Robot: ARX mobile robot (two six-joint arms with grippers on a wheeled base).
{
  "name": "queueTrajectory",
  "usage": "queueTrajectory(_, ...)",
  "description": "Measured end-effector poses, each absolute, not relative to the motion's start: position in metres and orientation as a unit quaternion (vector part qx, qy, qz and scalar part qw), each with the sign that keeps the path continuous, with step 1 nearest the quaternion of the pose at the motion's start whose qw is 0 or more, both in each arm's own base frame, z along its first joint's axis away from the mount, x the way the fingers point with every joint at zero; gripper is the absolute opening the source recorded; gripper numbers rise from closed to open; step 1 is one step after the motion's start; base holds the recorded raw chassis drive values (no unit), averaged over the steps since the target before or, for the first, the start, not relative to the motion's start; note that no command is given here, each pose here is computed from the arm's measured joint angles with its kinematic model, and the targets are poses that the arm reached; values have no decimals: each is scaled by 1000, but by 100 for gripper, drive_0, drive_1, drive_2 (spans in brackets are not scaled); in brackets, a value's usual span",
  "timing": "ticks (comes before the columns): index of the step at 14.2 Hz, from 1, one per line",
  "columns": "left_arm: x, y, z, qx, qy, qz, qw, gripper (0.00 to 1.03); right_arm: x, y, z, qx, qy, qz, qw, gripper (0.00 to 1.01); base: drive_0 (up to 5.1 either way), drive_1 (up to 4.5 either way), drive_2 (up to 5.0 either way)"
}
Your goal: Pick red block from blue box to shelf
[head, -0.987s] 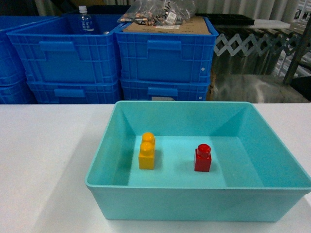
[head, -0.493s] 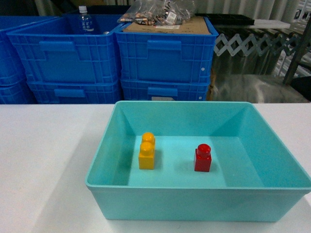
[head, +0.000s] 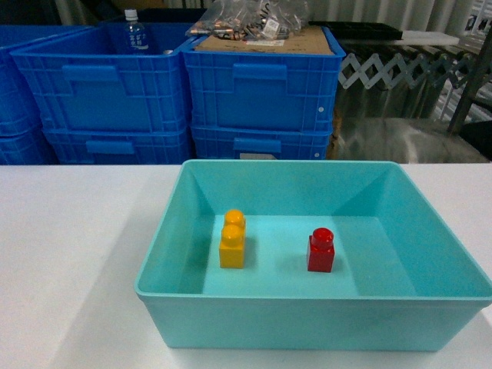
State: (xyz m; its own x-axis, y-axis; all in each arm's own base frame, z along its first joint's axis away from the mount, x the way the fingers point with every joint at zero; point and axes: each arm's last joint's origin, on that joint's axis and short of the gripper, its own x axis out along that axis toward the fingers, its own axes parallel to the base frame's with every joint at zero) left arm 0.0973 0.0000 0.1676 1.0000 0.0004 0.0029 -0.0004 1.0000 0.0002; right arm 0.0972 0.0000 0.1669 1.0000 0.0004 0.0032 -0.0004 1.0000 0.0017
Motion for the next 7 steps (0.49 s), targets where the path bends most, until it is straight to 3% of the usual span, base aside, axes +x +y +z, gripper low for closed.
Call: queueTrajectory(7, 97, 0, 168, 0, -1, 0, 1000, 98, 97, 0, 167, 1, -2, 0, 1000, 98, 0, 0, 0)
